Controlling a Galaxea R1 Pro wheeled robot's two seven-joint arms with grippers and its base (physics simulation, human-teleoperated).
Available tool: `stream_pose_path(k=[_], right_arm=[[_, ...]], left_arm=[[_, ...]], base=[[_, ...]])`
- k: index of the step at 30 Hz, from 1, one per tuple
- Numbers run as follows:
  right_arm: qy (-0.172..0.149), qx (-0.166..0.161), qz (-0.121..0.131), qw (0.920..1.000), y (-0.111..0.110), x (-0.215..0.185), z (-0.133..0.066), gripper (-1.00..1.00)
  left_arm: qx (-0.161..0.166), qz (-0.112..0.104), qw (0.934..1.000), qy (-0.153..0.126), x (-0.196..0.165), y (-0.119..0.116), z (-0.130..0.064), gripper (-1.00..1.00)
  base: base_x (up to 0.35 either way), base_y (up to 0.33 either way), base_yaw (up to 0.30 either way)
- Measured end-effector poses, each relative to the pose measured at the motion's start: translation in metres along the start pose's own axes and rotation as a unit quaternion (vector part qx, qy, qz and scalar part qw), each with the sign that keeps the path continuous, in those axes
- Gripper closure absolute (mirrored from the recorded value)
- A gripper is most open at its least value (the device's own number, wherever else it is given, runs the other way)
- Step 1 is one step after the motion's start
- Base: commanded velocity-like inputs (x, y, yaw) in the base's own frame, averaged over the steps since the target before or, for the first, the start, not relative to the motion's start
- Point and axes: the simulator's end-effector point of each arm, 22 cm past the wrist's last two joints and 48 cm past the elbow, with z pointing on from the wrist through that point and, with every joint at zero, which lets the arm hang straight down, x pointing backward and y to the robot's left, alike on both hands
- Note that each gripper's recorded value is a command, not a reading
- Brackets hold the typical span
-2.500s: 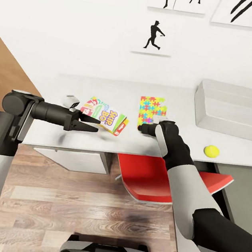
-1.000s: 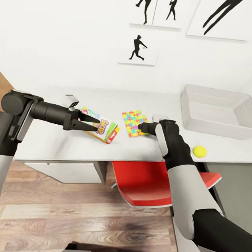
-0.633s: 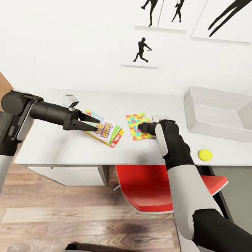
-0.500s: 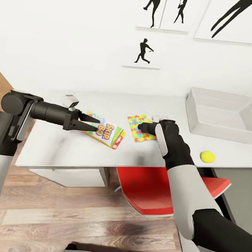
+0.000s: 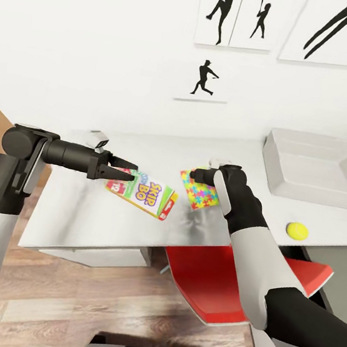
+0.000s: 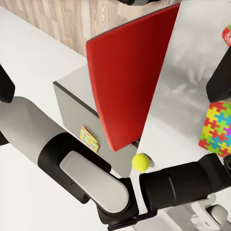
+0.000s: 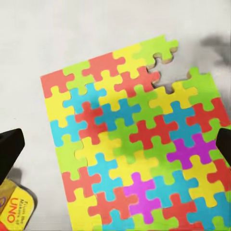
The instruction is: Put all the toys in the child's room - the three board games (two on the bed and one on the table), the two jigsaw puzzles on the table, and the tennis ball on the table - inside the toy box on the table in the child's room.
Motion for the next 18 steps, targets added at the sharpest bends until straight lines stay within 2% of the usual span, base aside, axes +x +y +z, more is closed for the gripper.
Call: stream_pose_path(k=[13,18], right_arm=[[0.004,0.0,0.001,1.0,-0.0015,0.0035,0.0034,-1.0],[0.005,0.001,0.001,1.0,-0.0015,0.0052,0.0054,-1.0]], left_arm=[[0.0,-0.003,1.0,0.0,0.0022,0.0029,0.0007,-1.0],[0.001,-0.005,1.0,0.001,0.0036,0.0044,0.0013,-1.0]], base=[[0.242,0.009,0.0],[0.111,0.001,0.0]])
